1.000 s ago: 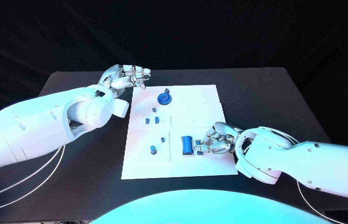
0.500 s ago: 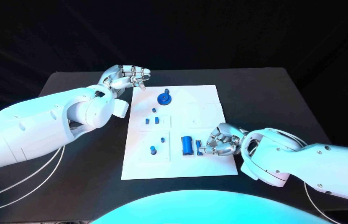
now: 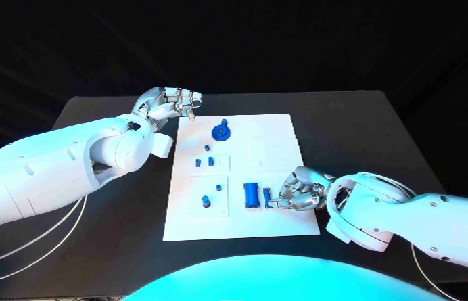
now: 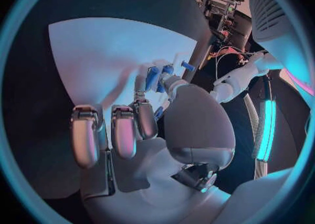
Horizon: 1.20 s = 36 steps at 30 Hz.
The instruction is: Assemble the parts on the task board
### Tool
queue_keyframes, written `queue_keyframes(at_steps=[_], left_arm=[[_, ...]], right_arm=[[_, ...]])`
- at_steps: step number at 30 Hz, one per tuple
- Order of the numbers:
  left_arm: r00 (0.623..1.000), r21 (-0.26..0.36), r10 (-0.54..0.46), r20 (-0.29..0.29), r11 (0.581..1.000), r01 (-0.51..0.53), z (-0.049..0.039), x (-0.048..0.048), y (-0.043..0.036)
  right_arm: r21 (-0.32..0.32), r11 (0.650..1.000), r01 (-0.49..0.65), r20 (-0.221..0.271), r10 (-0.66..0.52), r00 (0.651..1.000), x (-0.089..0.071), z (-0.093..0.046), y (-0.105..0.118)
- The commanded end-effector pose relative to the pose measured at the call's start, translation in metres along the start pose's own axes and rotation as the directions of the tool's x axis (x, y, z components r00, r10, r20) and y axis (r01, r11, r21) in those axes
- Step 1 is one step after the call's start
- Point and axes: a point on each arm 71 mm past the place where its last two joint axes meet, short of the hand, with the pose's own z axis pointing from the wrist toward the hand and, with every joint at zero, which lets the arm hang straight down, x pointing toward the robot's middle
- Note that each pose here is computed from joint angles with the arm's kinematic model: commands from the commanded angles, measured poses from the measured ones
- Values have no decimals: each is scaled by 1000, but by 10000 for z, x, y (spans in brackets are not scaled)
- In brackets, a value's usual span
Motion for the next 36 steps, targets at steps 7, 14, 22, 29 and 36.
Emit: queue_keyframes(at_steps=[7, 14, 22, 29, 36], left_arm=[[1000, 7, -7, -14, 1000, 7, 4, 22, -10], [1000, 7, -7, -14, 1000, 7, 4, 22, -11], [1000, 7, -7, -13, 1000, 7, 3, 20, -11], [1000, 7, -7, -13, 1000, 7, 4, 20, -10], [1000, 8, -7, -13, 1000, 7, 3, 17, -10]], right_arm=[[-16, 1000, 23, -30, -24, 999, 43, 51, 36], [-10, 999, 36, -23, -36, 999, 50, 86, 39], [5, 999, 45, 15, -45, 999, 17, 125, 11], [1, 999, 49, 18, -49, 999, 11, 147, 8], [-19, 999, 33, 33, -33, 999, -2, 124, 19]])
